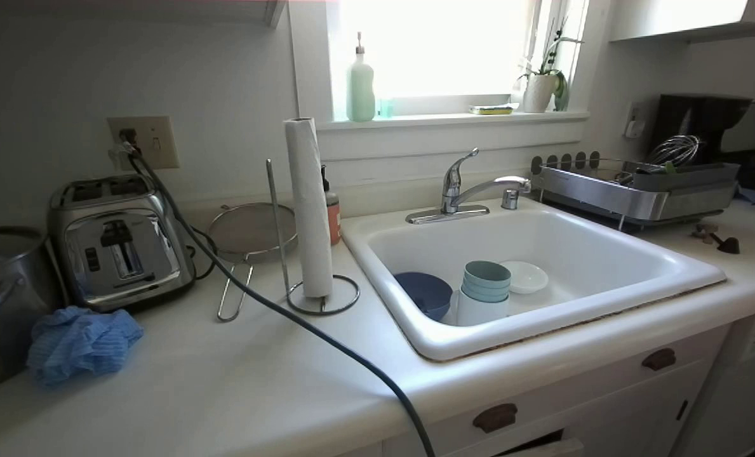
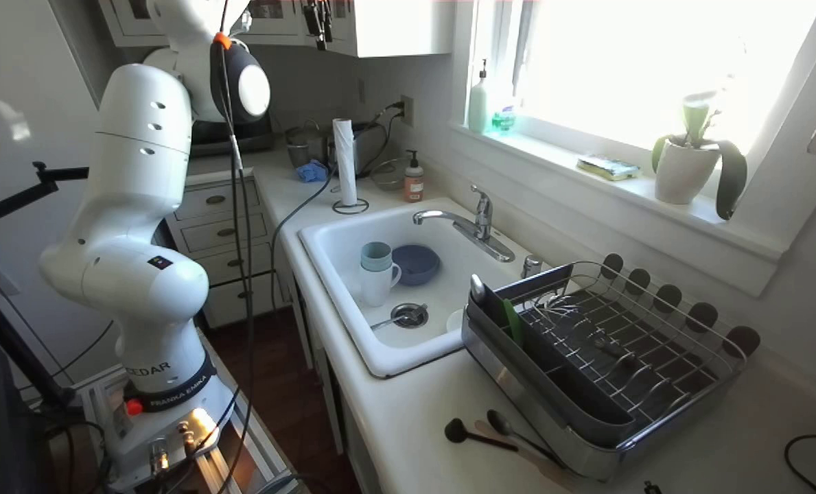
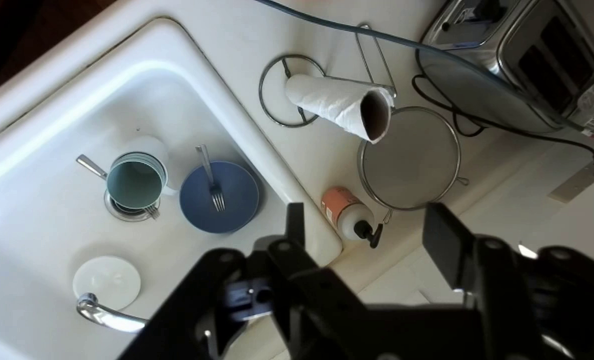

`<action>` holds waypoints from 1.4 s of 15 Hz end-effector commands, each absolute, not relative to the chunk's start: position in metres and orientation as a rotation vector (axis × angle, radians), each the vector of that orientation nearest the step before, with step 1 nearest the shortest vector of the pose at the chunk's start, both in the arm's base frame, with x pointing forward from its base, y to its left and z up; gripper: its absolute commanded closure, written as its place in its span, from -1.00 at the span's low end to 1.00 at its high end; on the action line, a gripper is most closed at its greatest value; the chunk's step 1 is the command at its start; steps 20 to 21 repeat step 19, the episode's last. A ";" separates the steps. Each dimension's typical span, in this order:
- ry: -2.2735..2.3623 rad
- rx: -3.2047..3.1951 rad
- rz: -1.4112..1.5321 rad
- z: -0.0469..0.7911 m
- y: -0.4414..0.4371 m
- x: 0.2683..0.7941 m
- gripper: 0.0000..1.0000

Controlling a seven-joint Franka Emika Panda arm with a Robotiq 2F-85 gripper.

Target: Put the paper towel roll on the silver stand.

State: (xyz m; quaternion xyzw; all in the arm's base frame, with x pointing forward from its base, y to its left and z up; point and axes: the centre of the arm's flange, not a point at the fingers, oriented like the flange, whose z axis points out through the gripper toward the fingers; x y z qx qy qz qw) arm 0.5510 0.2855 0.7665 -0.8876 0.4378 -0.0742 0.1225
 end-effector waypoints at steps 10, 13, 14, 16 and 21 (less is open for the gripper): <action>0.997 -3.048 0.099 0.766 0.285 0.451 -1.00; 0.823 -3.183 0.041 0.751 0.270 0.425 -1.00; 0.759 -3.211 -0.004 0.748 0.268 0.421 -1.00; 0.809 -3.168 0.022 0.773 0.287 0.450 -1.00; 0.732 -3.208 -0.026 0.778 0.286 0.446 -1.00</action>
